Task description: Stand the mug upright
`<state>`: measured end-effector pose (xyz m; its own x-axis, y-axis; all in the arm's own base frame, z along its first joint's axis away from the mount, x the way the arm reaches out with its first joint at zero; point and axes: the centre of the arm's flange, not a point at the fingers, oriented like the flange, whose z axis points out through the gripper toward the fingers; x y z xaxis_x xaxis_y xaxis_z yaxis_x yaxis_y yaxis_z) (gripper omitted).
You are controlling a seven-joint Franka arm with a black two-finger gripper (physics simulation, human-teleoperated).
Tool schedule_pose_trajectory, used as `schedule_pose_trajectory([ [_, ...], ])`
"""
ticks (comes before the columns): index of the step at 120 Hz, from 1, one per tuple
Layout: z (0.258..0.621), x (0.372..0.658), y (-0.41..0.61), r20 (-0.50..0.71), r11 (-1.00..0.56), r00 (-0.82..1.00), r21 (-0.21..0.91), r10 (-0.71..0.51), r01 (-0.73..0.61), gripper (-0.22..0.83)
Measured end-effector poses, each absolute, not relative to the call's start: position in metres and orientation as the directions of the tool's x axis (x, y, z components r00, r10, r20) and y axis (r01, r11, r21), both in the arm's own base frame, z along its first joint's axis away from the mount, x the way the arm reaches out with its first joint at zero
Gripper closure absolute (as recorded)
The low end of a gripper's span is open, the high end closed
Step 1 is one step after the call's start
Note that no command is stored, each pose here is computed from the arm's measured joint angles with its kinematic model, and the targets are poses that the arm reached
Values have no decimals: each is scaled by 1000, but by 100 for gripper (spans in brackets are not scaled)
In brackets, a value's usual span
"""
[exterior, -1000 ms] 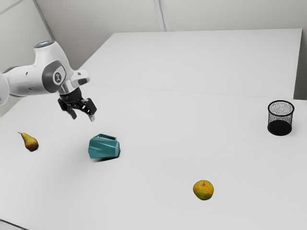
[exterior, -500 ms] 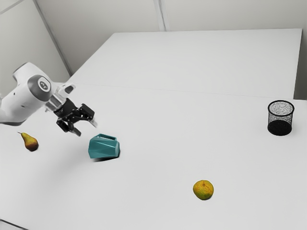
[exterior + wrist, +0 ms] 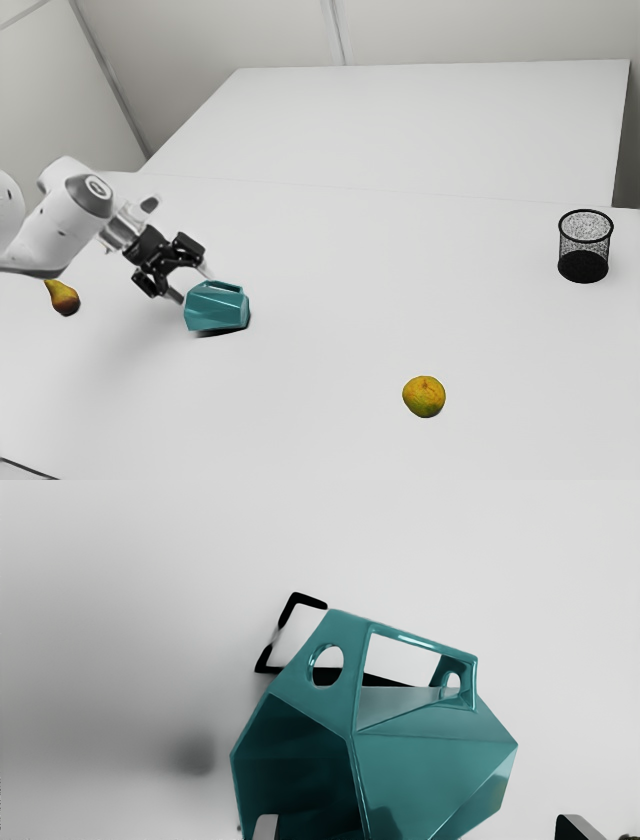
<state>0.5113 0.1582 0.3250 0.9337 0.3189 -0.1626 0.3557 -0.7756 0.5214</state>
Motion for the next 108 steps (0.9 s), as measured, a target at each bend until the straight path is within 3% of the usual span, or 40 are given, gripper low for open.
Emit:
schedule_pose_trajectory([
  [67,302,498,170,-221,-649,930,669,293,363,1],
  [92,297,497,168,-222,-626,934,695,279,353,17],
  [108,294,496,167,-221,-621,937,703,271,345,35],
])
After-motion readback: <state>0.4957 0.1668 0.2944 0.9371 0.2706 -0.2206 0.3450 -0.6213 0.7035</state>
